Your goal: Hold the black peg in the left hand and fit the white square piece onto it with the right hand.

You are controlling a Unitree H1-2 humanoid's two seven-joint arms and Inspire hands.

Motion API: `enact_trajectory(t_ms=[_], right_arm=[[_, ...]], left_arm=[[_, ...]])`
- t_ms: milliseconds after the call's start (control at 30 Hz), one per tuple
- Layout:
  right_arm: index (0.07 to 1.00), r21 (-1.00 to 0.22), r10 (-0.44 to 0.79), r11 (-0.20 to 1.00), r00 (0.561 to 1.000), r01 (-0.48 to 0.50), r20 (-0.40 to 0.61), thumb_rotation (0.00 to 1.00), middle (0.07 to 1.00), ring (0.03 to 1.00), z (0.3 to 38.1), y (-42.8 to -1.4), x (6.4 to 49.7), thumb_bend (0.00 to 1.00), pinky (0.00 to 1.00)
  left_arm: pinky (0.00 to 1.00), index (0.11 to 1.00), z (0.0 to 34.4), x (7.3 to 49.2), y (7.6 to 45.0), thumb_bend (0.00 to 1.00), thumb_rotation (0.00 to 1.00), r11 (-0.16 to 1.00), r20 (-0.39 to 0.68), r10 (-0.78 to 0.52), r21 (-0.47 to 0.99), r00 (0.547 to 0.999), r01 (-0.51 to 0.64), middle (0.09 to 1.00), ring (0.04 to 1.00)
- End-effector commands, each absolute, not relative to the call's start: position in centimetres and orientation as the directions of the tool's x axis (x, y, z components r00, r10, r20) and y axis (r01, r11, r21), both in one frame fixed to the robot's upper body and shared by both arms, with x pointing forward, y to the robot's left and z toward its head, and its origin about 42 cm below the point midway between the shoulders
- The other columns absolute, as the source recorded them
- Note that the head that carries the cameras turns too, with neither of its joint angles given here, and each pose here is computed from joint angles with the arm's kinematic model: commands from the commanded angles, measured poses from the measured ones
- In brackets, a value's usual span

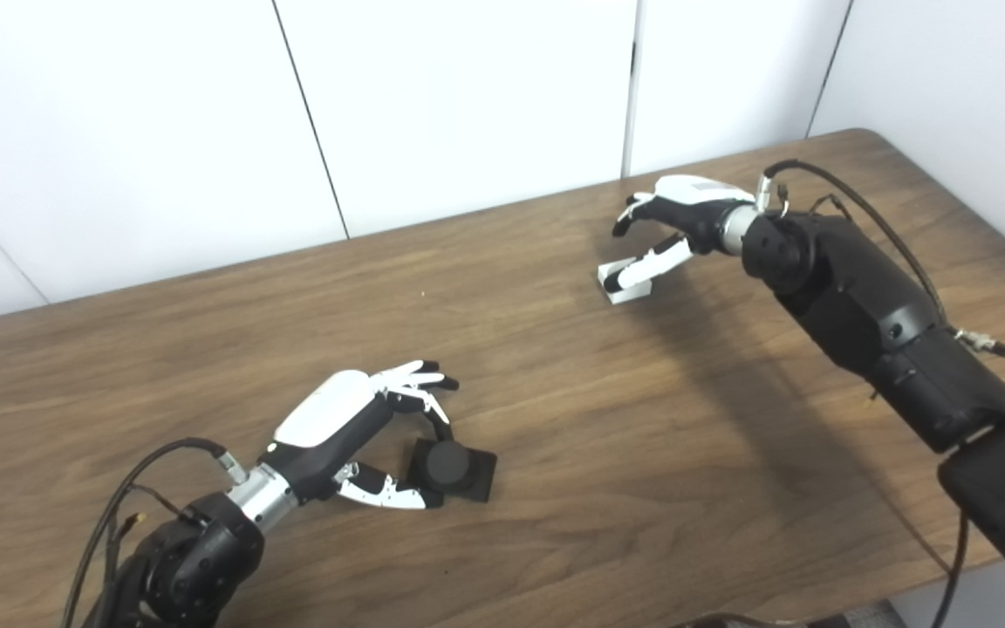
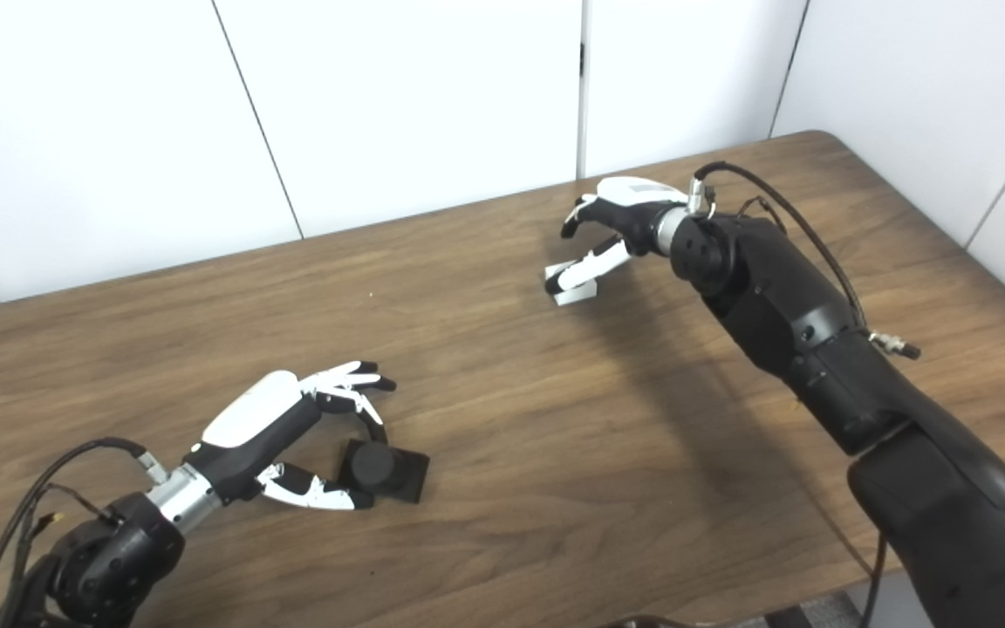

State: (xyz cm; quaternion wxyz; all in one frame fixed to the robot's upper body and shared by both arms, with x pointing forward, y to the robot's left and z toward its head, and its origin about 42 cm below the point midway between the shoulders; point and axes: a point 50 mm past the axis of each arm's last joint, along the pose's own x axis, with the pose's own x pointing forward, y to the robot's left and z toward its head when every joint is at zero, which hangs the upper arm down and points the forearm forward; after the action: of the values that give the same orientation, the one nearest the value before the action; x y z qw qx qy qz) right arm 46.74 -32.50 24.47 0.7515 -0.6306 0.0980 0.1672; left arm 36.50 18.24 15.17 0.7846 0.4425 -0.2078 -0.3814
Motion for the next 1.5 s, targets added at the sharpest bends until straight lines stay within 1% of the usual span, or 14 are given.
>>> enact_trajectory(t_ms=[0, 167, 333, 567, 667, 833, 900, 1033, 1267, 1467], right_arm=[[0.820, -0.942, 0.142, 0.126, 0.945, -0.311, -0.293, 0.70, 0.983, 1.000, 27.8, -32.7, 47.7, 0.93, 1.00], [0.814, -0.933, 0.142, 0.139, 0.939, -0.333, -0.314, 0.62, 0.988, 1.000, 27.3, -32.7, 47.6, 0.95, 1.00], [0.812, -0.926, 0.143, 0.144, 0.933, -0.349, -0.330, 0.55, 0.989, 1.000, 26.8, -32.7, 47.5, 0.95, 1.00], [0.800, -0.921, 0.147, 0.142, 0.928, -0.362, -0.342, 0.46, 0.982, 1.000, 25.9, -32.7, 47.6, 0.93, 1.00], [0.793, -0.923, 0.142, 0.135, 0.929, -0.361, -0.342, 0.41, 0.979, 1.000, 25.5, -32.8, 47.5, 0.91, 1.00], [0.775, -0.927, 0.128, 0.123, 0.932, -0.355, -0.340, 0.33, 0.971, 0.993, 24.9, -33.0, 47.5, 0.85, 1.00], [0.760, -0.930, 0.121, 0.120, 0.935, -0.347, -0.334, 0.29, 0.958, 0.980, 24.6, -33.1, 47.5, 0.81, 1.00], [0.738, -0.940, 0.118, 0.118, 0.944, -0.320, -0.307, 0.28, 0.939, 0.964, 24.3, -33.3, 47.5, 0.77, 1.00], [0.690, -0.954, 0.100, 0.123, 0.960, -0.274, -0.263, 0.25, 0.902, 0.932, 23.8, -33.5, 47.4, 0.70, 0.97], [0.657, -0.957, 0.098, 0.124, 0.963, -0.262, -0.251, 0.24, 0.886, 0.922, 23.6, -33.4, 47.4, 0.68, 0.94]], left_arm=[[0.92, 0.490, 14.3, 35.9, 18.8, 0.52, 0.07, 0.234, -0.101, -0.783, 0.867, 0.614, 0.440, 0.867, 0.947], [0.93, 0.490, 14.4, 36.0, 18.8, 0.52, 0.07, 0.235, -0.104, -0.780, 0.865, 0.617, 0.444, 0.871, 0.951], [0.92, 0.490, 14.4, 36.0, 18.8, 0.52, 0.07, 0.233, -0.101, -0.783, 0.867, 0.614, 0.440, 0.868, 0.949], [0.94, 0.490, 14.2, 35.6, 18.8, 0.52, 0.07, 0.243, -0.100, -0.782, 0.861, 0.616, 0.447, 0.871, 0.952], [0.96, 0.490, 14.3, 35.5, 18.9, 0.52, 0.07, 0.244, -0.100, -0.780, 0.861, 0.618, 0.446, 0.874, 0.957], [0.94, 0.490, 14.3, 35.5, 18.9, 0.52, 0.07, 0.238, -0.100, -0.781, 0.865, 0.617, 0.441, 0.871, 0.953], [0.93, 0.490, 14.3, 35.5, 18.9, 0.52, 0.07, 0.237, -0.102, -0.781, 0.864, 0.616, 0.444, 0.871, 0.953], [0.93, 0.490, 14.2, 35.5, 18.9, 0.52, 0.07, 0.240, -0.100, -0.781, 0.863, 0.616, 0.444, 0.871, 0.954], [0.94, 0.490, 14.2, 35.4, 18.8, 0.52, 0.07, 0.241, -0.103, -0.780, 0.861, 0.617, 0.448, 0.874, 0.957], [0.93, 0.490, 14.3, 35.3, 18.7, 0.52, 0.07, 0.238, -0.108, -0.780, 0.860, 0.617, 0.452, 0.874, 0.957]])
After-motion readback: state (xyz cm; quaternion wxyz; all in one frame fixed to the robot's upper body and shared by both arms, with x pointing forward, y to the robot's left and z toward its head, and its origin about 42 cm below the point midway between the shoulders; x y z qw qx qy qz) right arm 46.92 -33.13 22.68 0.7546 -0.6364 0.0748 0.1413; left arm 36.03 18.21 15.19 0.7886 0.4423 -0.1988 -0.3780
